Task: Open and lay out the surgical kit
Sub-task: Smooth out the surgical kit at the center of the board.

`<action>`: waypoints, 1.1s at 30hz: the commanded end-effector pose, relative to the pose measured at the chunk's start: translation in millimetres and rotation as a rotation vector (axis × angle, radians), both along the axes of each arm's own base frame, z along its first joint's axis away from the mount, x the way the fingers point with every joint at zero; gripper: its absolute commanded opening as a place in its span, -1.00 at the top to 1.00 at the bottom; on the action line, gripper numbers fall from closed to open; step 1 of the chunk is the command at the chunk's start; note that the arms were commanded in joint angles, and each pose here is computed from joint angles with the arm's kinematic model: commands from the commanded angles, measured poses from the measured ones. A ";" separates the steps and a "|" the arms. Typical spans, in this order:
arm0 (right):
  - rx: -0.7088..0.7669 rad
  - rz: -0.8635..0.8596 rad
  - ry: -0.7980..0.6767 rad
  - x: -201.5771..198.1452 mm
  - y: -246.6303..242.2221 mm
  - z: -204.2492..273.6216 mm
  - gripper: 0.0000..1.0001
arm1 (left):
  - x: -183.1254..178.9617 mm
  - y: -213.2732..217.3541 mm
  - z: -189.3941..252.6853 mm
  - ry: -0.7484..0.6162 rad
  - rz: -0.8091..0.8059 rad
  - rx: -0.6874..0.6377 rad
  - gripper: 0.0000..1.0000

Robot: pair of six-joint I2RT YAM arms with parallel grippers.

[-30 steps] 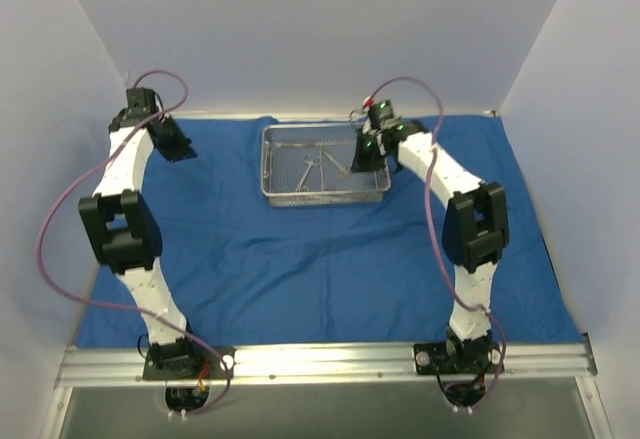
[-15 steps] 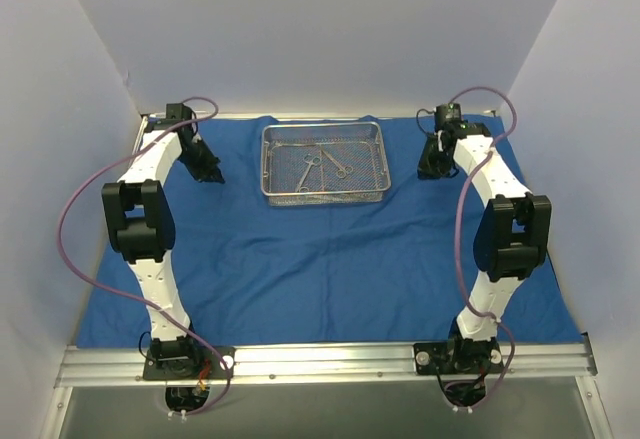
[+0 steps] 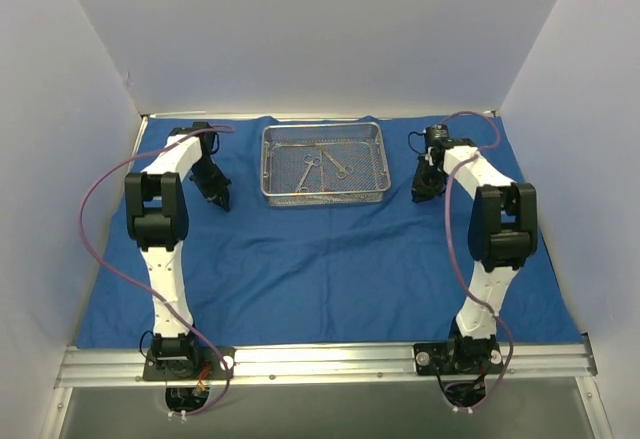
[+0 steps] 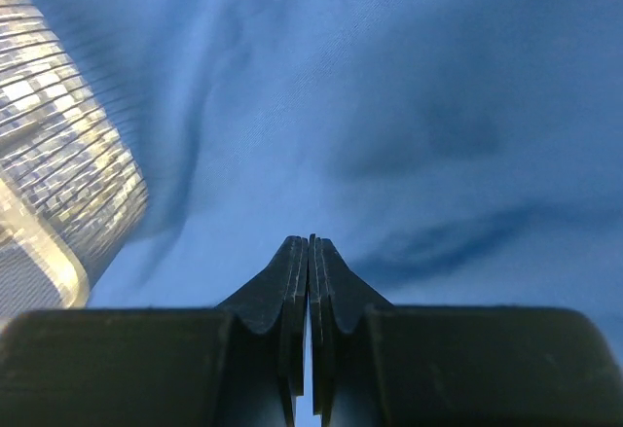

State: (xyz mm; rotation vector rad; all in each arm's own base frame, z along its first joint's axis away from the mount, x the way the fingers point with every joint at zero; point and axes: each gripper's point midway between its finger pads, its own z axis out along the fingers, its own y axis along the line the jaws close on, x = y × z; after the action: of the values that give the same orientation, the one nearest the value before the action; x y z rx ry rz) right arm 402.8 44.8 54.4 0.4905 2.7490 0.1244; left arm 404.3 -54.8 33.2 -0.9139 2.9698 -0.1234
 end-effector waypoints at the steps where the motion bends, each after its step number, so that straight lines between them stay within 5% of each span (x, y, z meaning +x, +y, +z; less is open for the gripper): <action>1: -0.001 -0.010 0.086 -10.9 3.2 -32.3 1.00 | -4.0 11.0 -17.7 0.110 0.038 0.039 0.95; 18: 0.122 -0.016 0.151 58.0 54.9 -97.5 1.00 | 60.6 99.6 -42.0 0.076 0.201 -0.070 0.95; 19: 0.134 -0.025 0.147 61.8 57.2 -98.0 1.00 | 52.3 97.7 -59.6 0.148 0.200 -0.088 0.95; 22: 0.141 -0.037 0.148 72.6 57.4 -102.0 1.00 | 83.5 108.2 -43.9 0.033 0.227 -0.118 0.95; 33: 0.068 -0.099 0.198 27.9 3.0 -107.2 1.00 | 88.2 79.4 -29.6 -0.030 0.112 -0.119 0.95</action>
State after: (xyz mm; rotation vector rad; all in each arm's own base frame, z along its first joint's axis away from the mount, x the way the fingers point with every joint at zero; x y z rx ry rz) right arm 491.5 94.6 9.2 0.6212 2.6961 0.4549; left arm 492.2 31.9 17.5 -1.1919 2.8694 -0.4132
